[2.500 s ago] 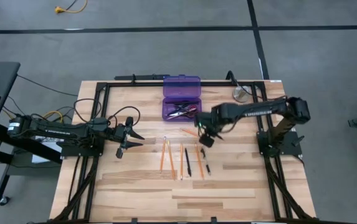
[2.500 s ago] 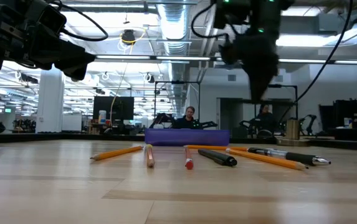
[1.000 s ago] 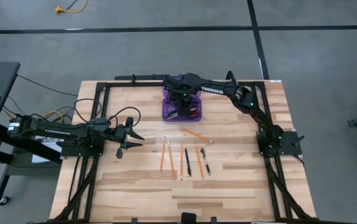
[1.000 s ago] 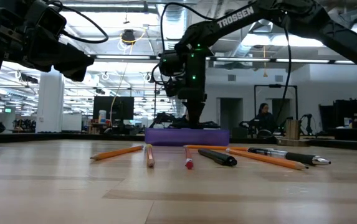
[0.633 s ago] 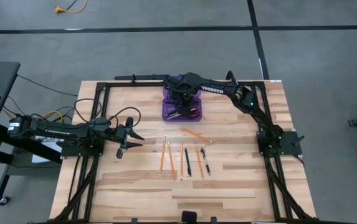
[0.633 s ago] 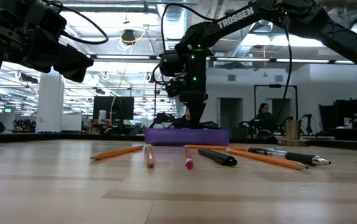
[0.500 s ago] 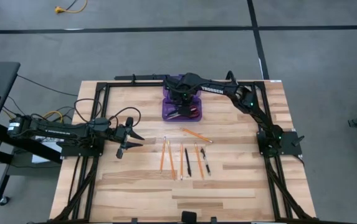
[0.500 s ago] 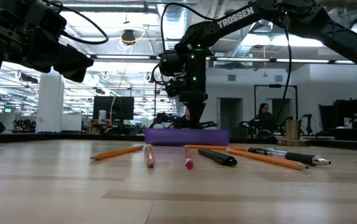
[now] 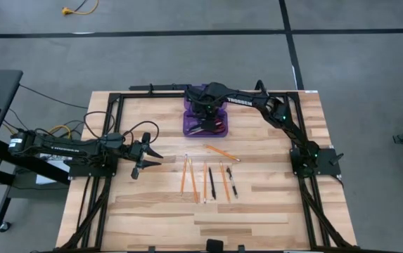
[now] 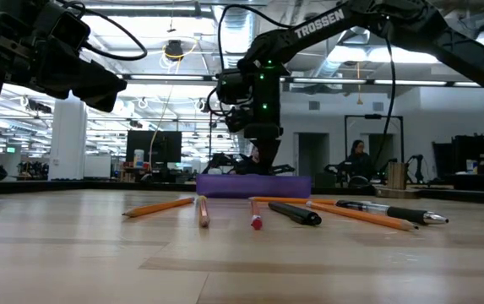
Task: Pick & place school supplies into a supply box
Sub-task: Put the black pen into the violet supply box, then put the orange pencil into the violet supply box
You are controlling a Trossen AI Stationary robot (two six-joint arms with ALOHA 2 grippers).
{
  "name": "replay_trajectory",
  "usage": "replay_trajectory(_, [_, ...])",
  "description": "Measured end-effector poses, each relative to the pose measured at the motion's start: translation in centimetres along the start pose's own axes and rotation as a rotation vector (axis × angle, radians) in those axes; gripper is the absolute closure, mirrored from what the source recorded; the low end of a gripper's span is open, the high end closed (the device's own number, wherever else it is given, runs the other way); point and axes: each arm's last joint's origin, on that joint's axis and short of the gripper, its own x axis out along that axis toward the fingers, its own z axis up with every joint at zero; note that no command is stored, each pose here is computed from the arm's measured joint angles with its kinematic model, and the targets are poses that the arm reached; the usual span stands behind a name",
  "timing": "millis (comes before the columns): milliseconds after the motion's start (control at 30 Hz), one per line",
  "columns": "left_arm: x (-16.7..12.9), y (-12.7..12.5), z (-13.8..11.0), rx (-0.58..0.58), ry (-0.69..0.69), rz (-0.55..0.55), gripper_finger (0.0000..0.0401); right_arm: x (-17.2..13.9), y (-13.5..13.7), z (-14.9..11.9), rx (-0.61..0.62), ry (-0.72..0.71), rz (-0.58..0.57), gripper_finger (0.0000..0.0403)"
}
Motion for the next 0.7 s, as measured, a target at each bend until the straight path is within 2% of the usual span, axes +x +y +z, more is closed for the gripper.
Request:
replay_trajectory(200, [0.0,0.0,0.0,0.000,0.000,0.000,0.0291,0.0,0.1,-0.2,0.036,0.021,0.006,0.0338])
replay_trajectory(500, [0.0,0.0,0.0,-0.001,0.000,0.000,0.0291,-0.1,0.6,-0.1,0.015,0.025,0.004,0.0278])
replay_trajectory(700, [0.0,0.0,0.0,-0.001,-0.001,0.000,0.0291,-0.6,1.0,-1.0,0.014,0.103,0.020,0.0264])
